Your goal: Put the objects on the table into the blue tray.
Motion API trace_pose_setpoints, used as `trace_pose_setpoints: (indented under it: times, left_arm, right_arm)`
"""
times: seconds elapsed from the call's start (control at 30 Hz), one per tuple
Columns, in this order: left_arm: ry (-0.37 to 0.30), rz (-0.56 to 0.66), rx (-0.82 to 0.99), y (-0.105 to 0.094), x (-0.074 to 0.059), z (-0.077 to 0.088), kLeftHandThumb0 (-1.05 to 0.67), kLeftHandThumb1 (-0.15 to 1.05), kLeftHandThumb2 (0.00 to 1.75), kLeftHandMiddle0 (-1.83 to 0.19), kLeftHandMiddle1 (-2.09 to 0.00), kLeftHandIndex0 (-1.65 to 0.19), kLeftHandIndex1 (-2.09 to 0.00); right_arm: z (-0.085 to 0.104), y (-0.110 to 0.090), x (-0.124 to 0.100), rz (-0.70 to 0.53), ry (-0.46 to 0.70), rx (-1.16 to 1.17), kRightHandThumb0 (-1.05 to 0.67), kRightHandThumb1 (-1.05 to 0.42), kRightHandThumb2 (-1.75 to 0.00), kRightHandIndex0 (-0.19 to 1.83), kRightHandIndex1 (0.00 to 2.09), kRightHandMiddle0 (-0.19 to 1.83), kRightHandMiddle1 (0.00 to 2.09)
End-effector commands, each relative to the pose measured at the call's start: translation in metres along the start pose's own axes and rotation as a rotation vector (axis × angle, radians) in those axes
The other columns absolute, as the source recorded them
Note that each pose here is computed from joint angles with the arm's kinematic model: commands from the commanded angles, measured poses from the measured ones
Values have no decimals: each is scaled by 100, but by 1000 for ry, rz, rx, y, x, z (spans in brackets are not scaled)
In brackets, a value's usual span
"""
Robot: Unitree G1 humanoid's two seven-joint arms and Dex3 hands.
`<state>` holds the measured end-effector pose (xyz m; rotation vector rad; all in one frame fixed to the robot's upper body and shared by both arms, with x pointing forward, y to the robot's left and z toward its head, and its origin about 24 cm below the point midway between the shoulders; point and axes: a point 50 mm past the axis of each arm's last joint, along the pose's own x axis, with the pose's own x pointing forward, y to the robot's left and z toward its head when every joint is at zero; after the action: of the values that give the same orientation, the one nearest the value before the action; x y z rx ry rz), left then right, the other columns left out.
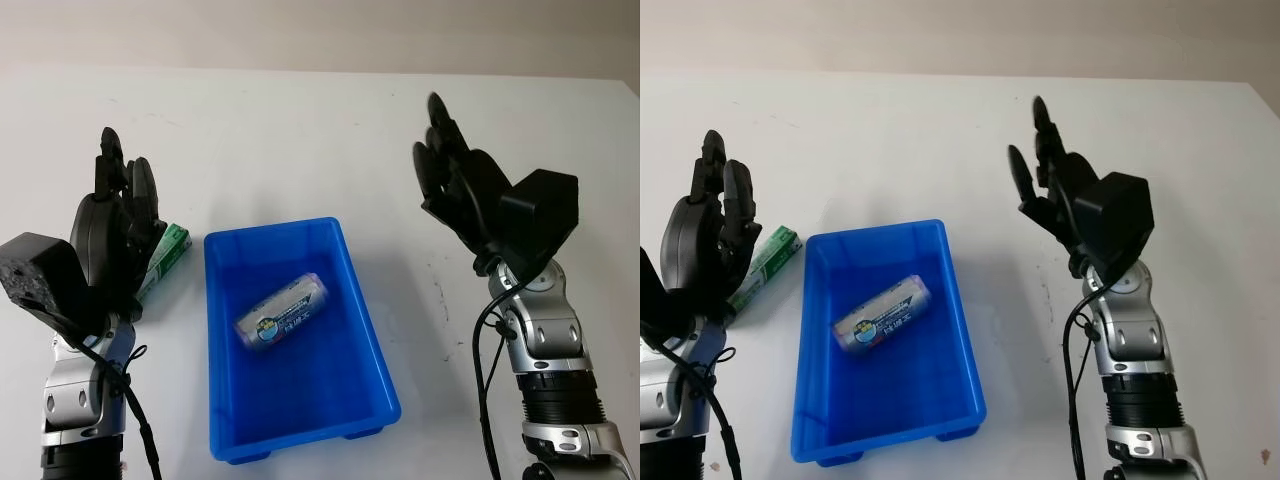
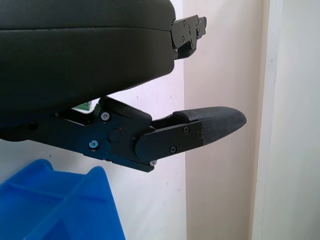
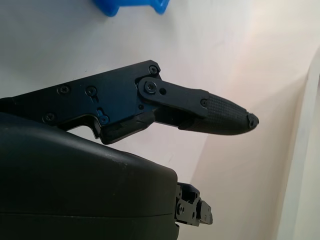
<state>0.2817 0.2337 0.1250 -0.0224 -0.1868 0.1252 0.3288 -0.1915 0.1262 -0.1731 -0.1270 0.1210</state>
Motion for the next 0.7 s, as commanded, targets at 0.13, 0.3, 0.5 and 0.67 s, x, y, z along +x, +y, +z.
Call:
trace_pose_setpoints:
  times: [0.13, 0.3, 0.5, 0.67]
  left_arm:
    - [-23, -10, 11, 0, 4, 6, -78, 105, 63, 17, -5, 19, -4]
    - [-25, -19, 14, 1, 4, 7, -78, 105, 63, 19, -4, 19, -1]
    - [-22, -3, 49, 3, 4, 10, -77, 105, 61, 19, -5, 19, 0]
    - [-43, 26, 174, 14, 3, 20, -77, 105, 53, 16, -6, 17, -2]
  right_arm:
    - [-8, -7, -6, -90, 0, 92, -71, -105, -75, -19, 0, -19, 0]
    - [-8, -6, -7, -94, -3, 110, -70, -105, -74, -19, 0, -19, 0]
    - [-6, -5, -6, -84, -12, 89, -70, -105, -75, -19, 0, -19, 0]
    - [-5, -5, -6, -80, -7, 87, -68, -105, -76, -19, 0, -19, 0]
